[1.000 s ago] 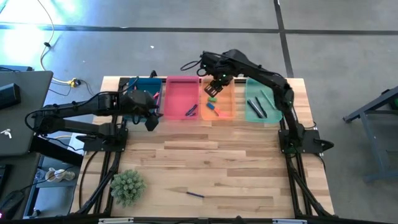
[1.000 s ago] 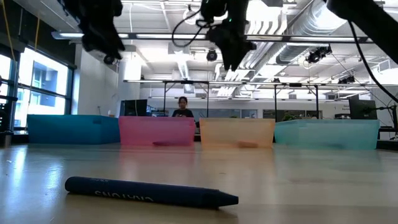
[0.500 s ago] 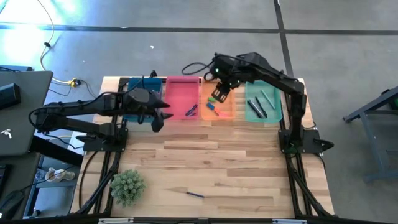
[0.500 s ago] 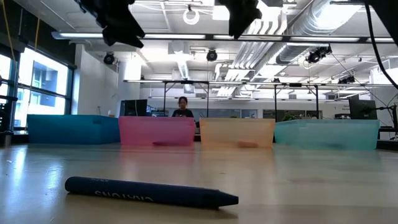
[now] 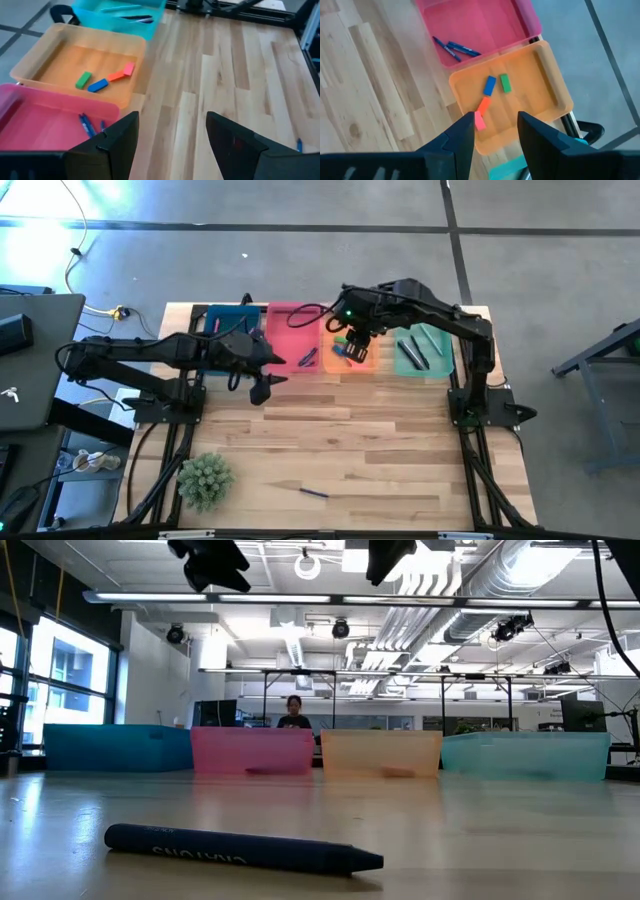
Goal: Sort crayons/erasers/pens/pencils in bins
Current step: Put the blue crayon into the pink bin
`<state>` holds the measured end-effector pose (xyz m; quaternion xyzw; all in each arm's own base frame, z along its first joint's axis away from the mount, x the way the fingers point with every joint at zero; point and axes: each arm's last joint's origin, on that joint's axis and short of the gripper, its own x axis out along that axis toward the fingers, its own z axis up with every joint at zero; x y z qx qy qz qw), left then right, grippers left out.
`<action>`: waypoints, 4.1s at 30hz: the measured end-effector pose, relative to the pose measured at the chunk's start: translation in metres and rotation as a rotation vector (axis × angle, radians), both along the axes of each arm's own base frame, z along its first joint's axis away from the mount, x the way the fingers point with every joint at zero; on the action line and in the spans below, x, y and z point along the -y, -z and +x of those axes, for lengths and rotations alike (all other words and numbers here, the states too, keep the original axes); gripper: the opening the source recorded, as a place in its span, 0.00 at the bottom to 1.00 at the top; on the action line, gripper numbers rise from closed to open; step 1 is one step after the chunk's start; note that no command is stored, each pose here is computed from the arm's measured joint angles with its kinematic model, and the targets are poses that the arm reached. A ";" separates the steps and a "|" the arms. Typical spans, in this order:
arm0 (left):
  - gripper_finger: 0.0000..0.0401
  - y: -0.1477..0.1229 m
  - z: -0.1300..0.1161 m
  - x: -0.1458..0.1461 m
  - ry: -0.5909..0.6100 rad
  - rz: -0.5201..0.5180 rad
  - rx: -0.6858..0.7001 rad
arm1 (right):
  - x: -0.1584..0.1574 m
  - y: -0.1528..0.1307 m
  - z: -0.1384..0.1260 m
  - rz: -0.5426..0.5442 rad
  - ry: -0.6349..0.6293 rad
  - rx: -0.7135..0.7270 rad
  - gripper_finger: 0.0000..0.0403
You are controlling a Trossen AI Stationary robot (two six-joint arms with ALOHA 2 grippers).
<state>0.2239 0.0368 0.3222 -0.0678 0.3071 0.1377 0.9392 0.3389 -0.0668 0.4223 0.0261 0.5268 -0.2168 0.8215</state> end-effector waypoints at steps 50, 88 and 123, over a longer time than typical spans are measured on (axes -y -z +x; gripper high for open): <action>0.55 0.017 0.111 0.143 0.170 -0.086 -0.386 | -0.078 0.090 -0.116 0.153 0.044 0.035 0.35; 0.55 0.165 0.157 0.242 0.196 -0.137 -0.501 | -0.078 0.103 -0.112 0.138 0.019 0.028 0.35; 0.01 0.198 0.156 0.251 0.155 -0.112 -0.557 | -0.075 0.093 -0.130 0.091 0.016 0.023 0.35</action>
